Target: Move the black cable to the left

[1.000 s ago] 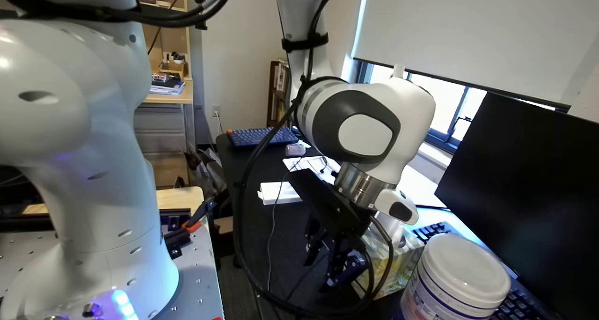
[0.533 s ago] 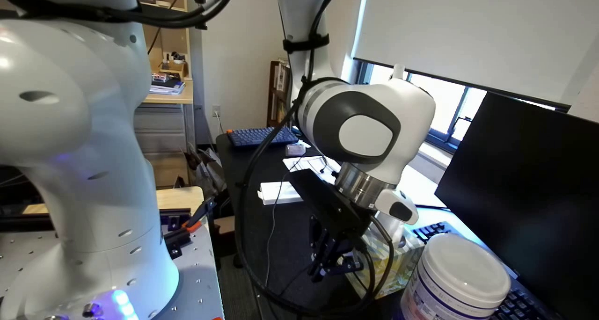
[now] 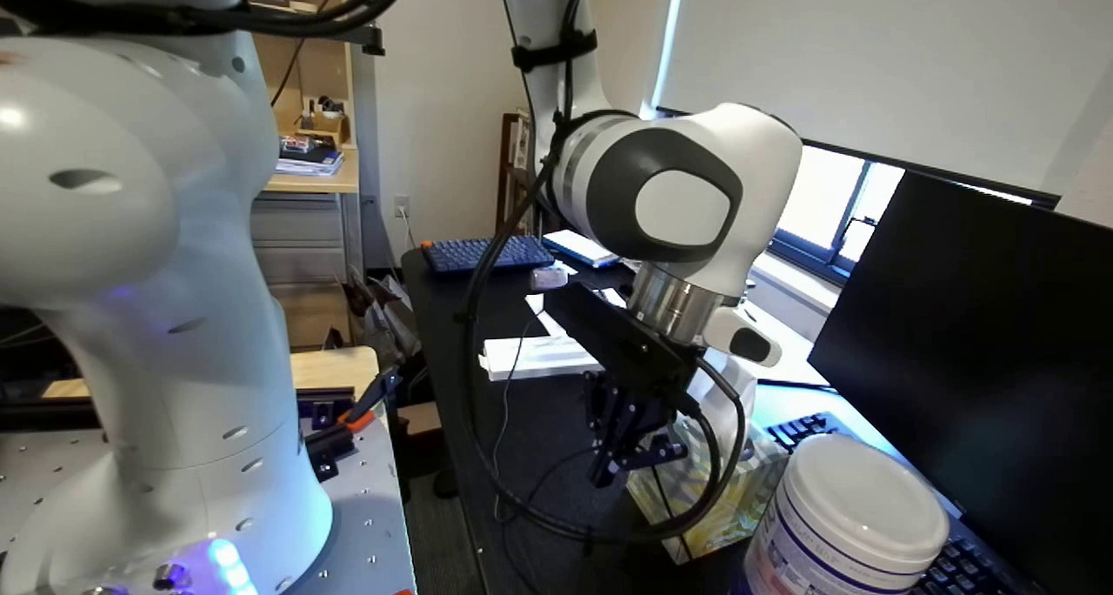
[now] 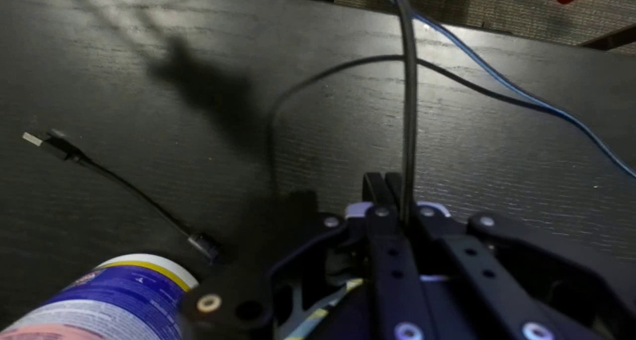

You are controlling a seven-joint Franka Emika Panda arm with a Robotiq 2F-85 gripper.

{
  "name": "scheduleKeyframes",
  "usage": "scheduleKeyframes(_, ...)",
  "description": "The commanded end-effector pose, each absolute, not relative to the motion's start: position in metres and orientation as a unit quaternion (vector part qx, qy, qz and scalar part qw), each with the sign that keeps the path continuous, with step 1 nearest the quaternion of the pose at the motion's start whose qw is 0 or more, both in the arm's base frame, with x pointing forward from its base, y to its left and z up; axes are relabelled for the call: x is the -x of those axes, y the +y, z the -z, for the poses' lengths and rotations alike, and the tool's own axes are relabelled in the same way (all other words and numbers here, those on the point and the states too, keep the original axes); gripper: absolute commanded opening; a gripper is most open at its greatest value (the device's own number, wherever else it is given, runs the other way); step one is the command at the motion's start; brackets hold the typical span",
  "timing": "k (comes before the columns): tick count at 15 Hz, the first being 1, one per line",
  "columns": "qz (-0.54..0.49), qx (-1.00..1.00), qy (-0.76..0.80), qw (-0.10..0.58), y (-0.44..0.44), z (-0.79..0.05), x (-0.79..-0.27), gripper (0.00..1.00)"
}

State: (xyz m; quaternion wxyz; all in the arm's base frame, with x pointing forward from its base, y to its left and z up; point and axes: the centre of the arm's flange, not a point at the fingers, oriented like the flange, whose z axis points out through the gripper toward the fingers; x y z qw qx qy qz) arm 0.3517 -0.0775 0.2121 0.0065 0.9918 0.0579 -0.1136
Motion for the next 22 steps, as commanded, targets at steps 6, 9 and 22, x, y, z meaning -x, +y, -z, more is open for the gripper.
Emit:
scheduleKeyframes(6, 0.089, -0.964, 0.246, -0.044, 0.024, -0.273, -0.3, 0.04)
scheduleKeyframes(9, 0.074, -0.951, 0.294, -0.061, 0.067, -0.295, -0.292, 0.03)
scheduleKeyframes(22, -0.096, -0.915, 0.387, -0.069, 0.176, -0.381, -0.3, 0.03)
